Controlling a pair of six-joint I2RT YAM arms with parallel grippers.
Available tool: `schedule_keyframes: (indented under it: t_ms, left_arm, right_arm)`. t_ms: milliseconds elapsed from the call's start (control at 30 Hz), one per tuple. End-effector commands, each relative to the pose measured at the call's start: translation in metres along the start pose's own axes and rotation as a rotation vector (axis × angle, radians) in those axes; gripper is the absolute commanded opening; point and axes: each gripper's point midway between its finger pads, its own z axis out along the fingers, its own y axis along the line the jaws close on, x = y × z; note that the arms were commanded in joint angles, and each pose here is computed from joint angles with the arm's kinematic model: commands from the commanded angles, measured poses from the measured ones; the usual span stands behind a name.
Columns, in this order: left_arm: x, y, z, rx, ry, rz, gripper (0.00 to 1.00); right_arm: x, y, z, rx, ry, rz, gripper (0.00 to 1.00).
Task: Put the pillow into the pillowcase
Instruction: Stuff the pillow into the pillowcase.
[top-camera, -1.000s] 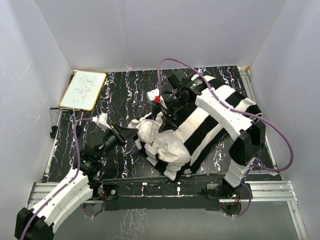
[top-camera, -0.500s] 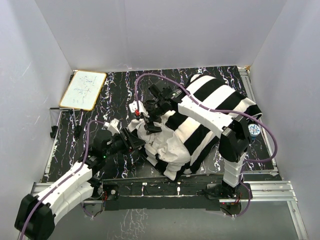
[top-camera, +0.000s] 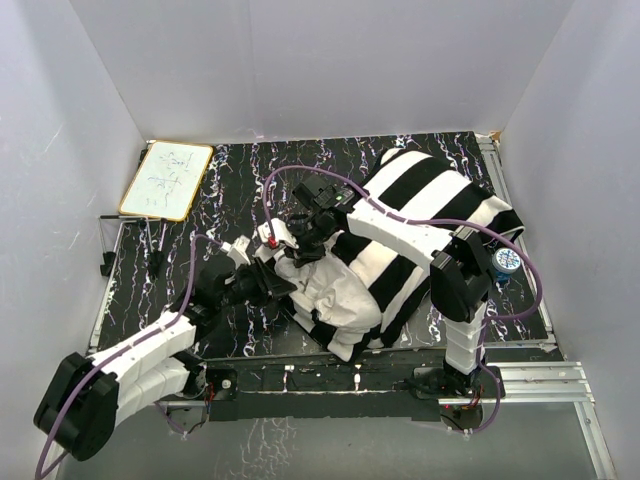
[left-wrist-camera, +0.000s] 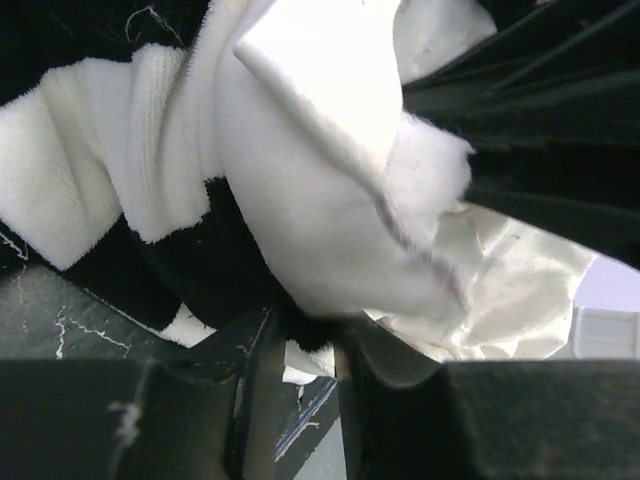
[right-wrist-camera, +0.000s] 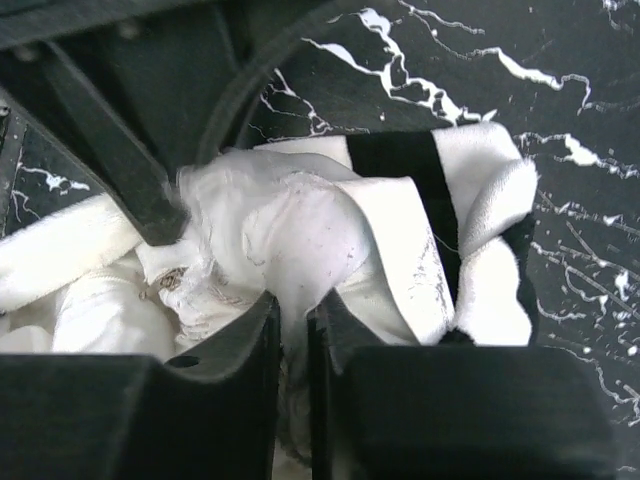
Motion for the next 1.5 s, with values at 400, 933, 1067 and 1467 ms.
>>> schedule_keyframes:
  t_ms: [400,933,1067,1467]
  left_arm:
    - [-0.033,-0.034,-0.056,-0.073,-0.146,0.219,0.00]
    - [-0.043,-0.123,-0.039,0.399,-0.153,0.095,0.14]
    - [-0.049,-0.109,-0.046,0.254,-0.183,0.152,0.52]
    - [0.005,-0.105,-0.072,0.209,0.042,0.101,0.52]
  right_arm:
    - [0.088,0.048,0.002,-0.107,0.304,0.054,0.08]
    - [0.025,0.027,0.023,-0.316,-0.196,0.443,0.51]
    - [-0.015,0.001,-0.046,-0.210,-0.275,0.341,0.66]
    - [-0.081,0.039,-0.160,0.123,-0.259,-0.127,0.83]
